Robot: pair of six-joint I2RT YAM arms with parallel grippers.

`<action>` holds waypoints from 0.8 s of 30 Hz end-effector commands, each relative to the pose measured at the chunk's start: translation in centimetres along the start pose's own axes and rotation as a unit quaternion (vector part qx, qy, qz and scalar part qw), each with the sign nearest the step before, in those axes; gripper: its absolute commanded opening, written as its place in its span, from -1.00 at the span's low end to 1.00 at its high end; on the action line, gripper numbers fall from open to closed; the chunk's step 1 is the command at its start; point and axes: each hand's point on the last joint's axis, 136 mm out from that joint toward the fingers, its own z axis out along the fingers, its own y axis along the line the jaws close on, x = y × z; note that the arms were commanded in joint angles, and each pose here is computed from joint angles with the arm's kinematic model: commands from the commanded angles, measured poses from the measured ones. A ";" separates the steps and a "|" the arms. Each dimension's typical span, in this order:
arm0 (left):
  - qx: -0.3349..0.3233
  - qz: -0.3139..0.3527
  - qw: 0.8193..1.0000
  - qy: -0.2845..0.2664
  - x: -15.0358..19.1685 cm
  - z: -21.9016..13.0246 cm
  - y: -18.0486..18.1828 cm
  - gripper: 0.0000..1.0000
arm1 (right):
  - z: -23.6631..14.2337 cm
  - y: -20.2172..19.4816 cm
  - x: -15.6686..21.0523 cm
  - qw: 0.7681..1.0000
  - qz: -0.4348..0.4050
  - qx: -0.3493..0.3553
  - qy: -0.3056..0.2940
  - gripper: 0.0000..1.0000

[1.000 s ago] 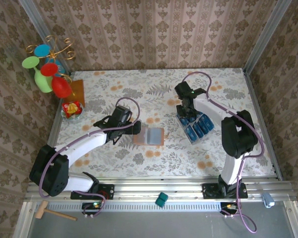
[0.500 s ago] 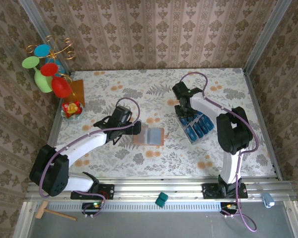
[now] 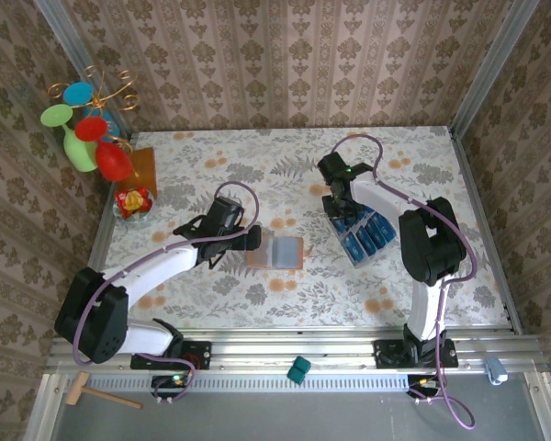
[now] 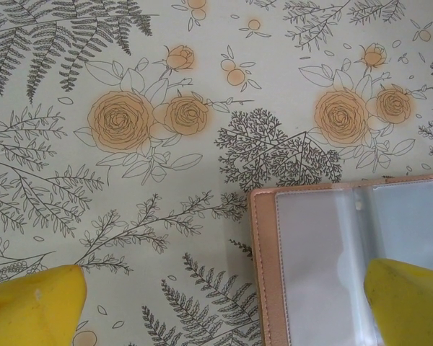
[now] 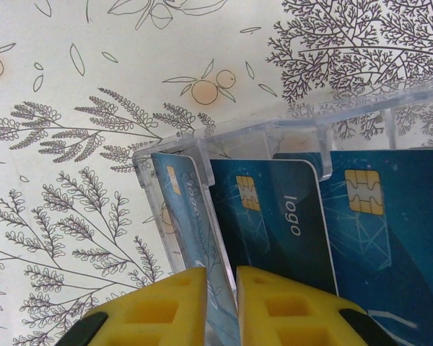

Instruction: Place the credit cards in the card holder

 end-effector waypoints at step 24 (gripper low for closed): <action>-0.002 -0.010 1.000 0.007 0.6 0.5 0.8 1.00 | 0.6 0.7 0.9 1.000 -0.009 -0.018 0.020 -0.66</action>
